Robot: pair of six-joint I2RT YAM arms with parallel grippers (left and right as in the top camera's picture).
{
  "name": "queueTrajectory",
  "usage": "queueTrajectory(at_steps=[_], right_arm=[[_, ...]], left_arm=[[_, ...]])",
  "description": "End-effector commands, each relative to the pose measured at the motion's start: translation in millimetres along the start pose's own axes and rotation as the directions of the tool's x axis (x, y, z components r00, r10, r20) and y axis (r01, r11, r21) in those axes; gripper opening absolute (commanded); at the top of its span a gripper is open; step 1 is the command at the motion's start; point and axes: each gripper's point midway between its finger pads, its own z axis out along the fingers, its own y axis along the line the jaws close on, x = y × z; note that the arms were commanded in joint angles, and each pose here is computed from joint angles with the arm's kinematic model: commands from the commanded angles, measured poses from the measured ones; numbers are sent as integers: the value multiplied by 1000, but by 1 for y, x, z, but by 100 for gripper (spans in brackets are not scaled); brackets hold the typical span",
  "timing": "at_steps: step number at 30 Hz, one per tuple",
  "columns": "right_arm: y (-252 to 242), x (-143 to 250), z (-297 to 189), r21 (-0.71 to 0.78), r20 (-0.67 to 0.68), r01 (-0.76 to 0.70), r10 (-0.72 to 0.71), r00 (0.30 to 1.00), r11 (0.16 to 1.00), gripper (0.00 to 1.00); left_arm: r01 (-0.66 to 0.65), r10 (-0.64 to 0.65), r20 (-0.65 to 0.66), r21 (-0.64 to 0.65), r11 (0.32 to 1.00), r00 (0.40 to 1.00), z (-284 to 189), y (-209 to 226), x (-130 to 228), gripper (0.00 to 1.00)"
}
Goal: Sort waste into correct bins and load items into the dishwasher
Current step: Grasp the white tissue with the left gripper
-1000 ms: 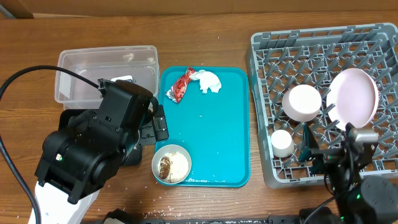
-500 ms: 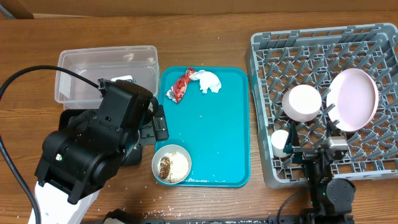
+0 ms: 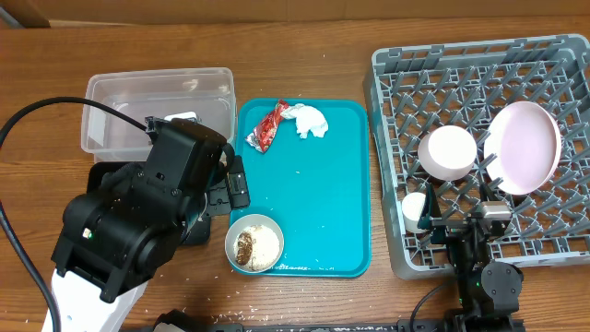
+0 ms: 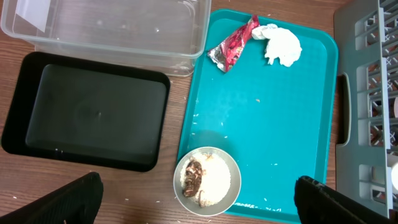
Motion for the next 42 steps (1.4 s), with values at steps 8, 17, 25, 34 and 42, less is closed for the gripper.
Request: queueTrajectory(at_steps=[8, 17, 25, 34, 42], right_arm=[[-2, 2, 0, 7, 2, 3, -3, 1000, 1000, 100], [-2, 2, 0, 7, 2, 3, -3, 1000, 1000, 100], [-2, 2, 0, 7, 2, 3, -3, 1000, 1000, 100], [-2, 2, 0, 7, 2, 3, -3, 1000, 1000, 100], [-2, 2, 0, 7, 2, 3, -3, 1000, 1000, 100]], left_arm=[[44, -42, -29, 89, 995, 999, -7, -13, 4, 100], [-88, 107, -46, 301, 950, 993, 38, -103, -17, 100], [-235, 251, -125, 131, 963, 960, 203, -151, -20, 94], [-178, 186, -134, 67, 982, 973, 353, -164, -7, 86], [-161, 179, -151, 122, 979, 972, 365, -173, -3, 18]])
